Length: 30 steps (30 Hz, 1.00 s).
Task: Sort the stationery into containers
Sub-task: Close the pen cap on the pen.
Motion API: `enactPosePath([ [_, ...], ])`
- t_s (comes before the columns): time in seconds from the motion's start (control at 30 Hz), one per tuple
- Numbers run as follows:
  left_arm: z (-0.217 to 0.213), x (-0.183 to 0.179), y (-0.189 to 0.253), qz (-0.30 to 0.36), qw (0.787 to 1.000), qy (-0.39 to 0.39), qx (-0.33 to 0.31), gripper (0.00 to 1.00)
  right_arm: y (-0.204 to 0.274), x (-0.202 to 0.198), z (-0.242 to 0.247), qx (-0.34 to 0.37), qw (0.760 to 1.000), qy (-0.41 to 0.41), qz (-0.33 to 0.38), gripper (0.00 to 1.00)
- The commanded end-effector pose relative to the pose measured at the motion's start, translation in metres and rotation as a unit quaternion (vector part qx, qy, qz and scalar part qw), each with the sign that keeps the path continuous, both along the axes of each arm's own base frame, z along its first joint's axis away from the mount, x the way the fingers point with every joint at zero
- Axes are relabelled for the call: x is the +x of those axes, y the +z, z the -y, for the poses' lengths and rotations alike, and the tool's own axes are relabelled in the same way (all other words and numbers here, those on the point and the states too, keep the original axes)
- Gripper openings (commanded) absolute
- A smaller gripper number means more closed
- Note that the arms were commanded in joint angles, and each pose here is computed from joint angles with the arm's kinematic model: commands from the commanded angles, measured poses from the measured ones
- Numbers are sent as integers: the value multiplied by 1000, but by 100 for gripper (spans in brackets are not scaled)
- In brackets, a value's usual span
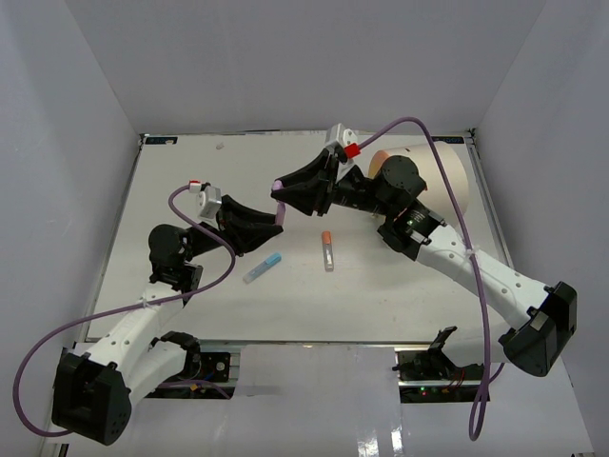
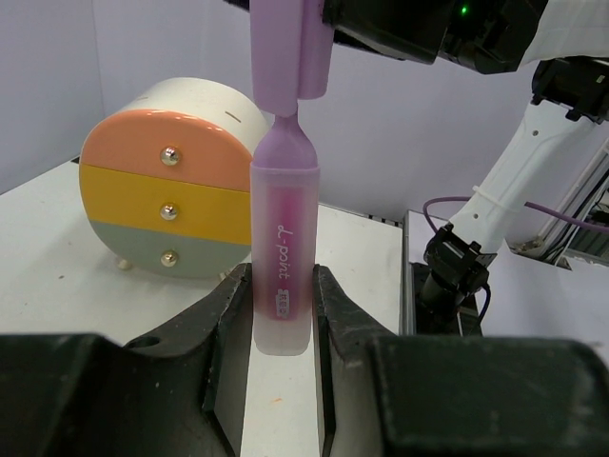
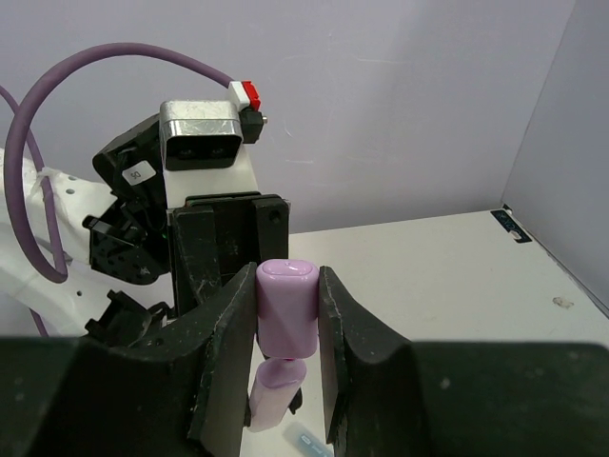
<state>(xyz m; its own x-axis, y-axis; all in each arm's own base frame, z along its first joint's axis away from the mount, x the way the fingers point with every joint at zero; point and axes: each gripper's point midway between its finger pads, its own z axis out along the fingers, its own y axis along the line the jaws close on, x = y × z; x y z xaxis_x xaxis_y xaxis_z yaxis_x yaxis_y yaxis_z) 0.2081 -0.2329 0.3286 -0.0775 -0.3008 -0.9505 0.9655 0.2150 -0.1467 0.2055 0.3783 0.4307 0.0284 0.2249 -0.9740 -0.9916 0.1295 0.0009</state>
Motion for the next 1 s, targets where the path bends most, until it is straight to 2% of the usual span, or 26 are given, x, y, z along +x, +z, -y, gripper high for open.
enactPosePath([
  [0.0, 0, -4, 5, 12, 1000, -8, -11, 0, 17, -7, 7, 28, 999, 8, 18, 8],
  [0.6, 0, -9, 31, 32, 997, -27, -58, 0, 1, -18, 2, 48, 998, 49, -7, 8],
  [0.97, 3, -13, 44, 47, 995, -51, -67, 0, -34, -8, -2, 10, 999, 40, -29, 10],
])
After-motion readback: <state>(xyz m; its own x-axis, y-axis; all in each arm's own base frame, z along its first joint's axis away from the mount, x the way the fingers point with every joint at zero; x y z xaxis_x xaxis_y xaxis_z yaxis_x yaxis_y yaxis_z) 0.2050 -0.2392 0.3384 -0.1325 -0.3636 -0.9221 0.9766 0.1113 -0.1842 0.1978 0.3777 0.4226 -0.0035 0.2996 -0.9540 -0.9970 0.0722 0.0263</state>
